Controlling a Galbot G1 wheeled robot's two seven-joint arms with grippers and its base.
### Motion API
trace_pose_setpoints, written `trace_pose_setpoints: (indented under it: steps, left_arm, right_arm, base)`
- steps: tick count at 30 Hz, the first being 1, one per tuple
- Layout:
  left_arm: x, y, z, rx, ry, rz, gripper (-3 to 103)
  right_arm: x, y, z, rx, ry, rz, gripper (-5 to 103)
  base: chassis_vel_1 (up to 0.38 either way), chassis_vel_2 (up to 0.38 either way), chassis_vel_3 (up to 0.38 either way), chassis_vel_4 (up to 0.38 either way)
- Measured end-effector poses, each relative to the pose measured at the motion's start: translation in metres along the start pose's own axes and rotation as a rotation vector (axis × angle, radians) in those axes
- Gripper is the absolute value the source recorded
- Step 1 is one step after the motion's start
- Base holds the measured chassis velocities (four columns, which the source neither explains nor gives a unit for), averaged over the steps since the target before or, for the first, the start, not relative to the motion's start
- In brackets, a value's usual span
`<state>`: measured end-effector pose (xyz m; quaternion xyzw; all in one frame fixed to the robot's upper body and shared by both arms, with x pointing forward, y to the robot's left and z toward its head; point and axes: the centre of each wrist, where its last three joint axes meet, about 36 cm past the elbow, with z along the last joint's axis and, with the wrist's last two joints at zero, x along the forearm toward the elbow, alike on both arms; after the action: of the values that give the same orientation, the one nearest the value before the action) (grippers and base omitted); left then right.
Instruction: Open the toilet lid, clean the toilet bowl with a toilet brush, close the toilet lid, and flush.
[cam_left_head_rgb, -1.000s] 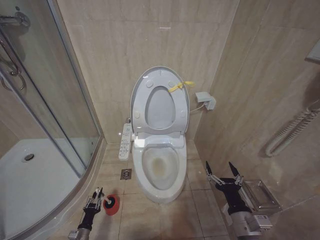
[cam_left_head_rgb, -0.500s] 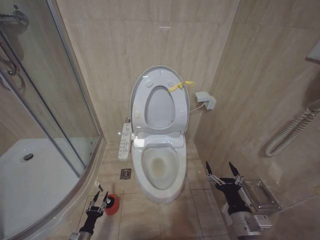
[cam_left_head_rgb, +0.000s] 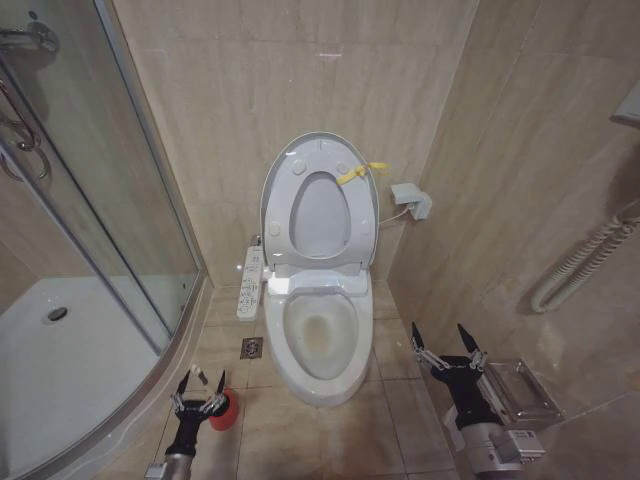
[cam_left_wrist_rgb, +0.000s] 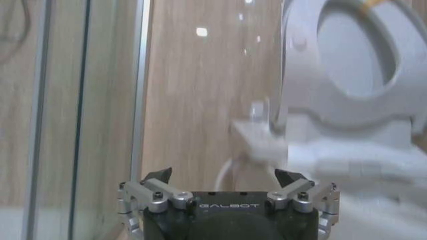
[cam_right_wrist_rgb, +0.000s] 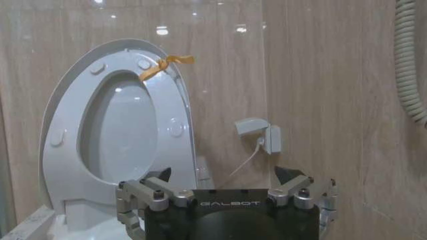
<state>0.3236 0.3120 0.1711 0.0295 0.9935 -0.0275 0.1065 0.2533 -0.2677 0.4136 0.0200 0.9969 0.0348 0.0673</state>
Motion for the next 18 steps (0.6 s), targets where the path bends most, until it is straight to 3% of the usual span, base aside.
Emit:
trace_pose_setpoints:
  steps: [2,3,7,8,11,12,15,16,18]
  left_arm:
    - [-0.017,-0.011,-0.025,0.01,-0.054,-0.013,100]
    - [-0.017,-0.011,-0.025,0.01,-0.054,-0.013,100]
    - [-0.044,-0.036,-0.086,0.045,-0.115,-0.014,100]
    - [-0.044,-0.036,-0.086,0.045,-0.115,-0.014,100]
    - [-0.055,-0.062,-0.142,0.03,-0.135,-0.015,100]
    - [-0.055,-0.062,-0.142,0.03,-0.135,-0.015,100]
    - [-0.048,-0.088,-0.191,0.066,-0.112,0.011,100]
    - [-0.048,-0.088,-0.191,0.066,-0.112,0.011,100]
    - [-0.036,-0.096,-0.207,0.078,-0.062,0.025,100]
  right_arm:
    - [0.0,0.0,0.0,0.0,0.0,0.0,100]
    - [0.0,0.0,0.0,0.0,0.0,0.0,100]
    - [0.0,0.0,0.0,0.0,0.0,0.0,100]
    - [0.0,0.0,0.0,0.0,0.0,0.0,100]
    - [0.0,0.0,0.0,0.0,0.0,0.0,100]
    - [0.0,0.0,0.0,0.0,0.0,0.0,100]
    - [0.0,0.0,0.0,0.0,0.0,0.0,100]
    - [0.0,0.0,0.0,0.0,0.0,0.0,100]
    - [0.0,0.0,0.0,0.0,0.0,0.0,100]
  base:
    - [0.0,0.0,0.0,0.0]
    - [0.0,0.0,0.0,0.0]
    - [0.0,0.0,0.0,0.0]
    - [0.0,0.0,0.0,0.0]
    - [0.0,0.0,0.0,0.0]
    - [0.0,0.0,0.0,0.0]
    - [0.0,0.0,0.0,0.0]
    - [0.0,0.0,0.0,0.0]
    - [0.0,0.0,0.0,0.0]
